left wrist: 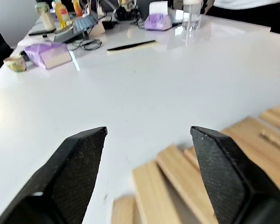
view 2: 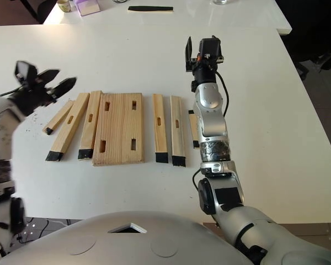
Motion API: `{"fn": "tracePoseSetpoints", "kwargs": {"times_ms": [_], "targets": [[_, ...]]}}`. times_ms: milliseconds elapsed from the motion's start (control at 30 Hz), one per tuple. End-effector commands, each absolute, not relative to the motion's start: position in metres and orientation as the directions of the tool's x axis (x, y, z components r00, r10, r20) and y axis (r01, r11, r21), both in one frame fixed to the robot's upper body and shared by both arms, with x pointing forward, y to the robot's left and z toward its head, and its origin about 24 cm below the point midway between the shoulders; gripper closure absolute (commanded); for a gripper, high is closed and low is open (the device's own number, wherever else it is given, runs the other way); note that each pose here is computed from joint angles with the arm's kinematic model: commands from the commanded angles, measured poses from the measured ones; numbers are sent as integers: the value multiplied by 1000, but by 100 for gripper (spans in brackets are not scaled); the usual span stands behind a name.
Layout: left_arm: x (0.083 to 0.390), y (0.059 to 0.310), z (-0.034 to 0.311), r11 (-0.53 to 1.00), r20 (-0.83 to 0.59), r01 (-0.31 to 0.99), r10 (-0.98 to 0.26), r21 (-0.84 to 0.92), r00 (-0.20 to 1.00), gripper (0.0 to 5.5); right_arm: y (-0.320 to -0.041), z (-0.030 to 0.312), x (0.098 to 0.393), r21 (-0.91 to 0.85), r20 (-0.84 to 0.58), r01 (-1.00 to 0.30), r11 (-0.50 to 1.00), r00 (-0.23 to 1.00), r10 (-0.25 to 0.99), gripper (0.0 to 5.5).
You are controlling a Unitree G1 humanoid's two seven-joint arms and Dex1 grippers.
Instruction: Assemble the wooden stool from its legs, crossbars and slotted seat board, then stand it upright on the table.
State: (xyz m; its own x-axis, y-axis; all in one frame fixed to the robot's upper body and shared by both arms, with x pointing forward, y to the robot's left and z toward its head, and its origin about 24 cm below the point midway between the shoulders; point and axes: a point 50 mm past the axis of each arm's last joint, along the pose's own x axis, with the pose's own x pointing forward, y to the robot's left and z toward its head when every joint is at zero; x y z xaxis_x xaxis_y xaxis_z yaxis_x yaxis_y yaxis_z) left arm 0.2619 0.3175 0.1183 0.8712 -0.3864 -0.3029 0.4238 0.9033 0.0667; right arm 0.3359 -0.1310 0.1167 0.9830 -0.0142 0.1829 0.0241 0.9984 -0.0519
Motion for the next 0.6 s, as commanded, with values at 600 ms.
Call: {"fn": "tracePoseSetpoints", "kwargs": {"times_ms": [600], "targets": [[228, 359, 63, 872, -519, 490, -406, 28, 752, 218, -134, 94, 327, -76, 128, 77, 994, 990, -66, 208]]}}
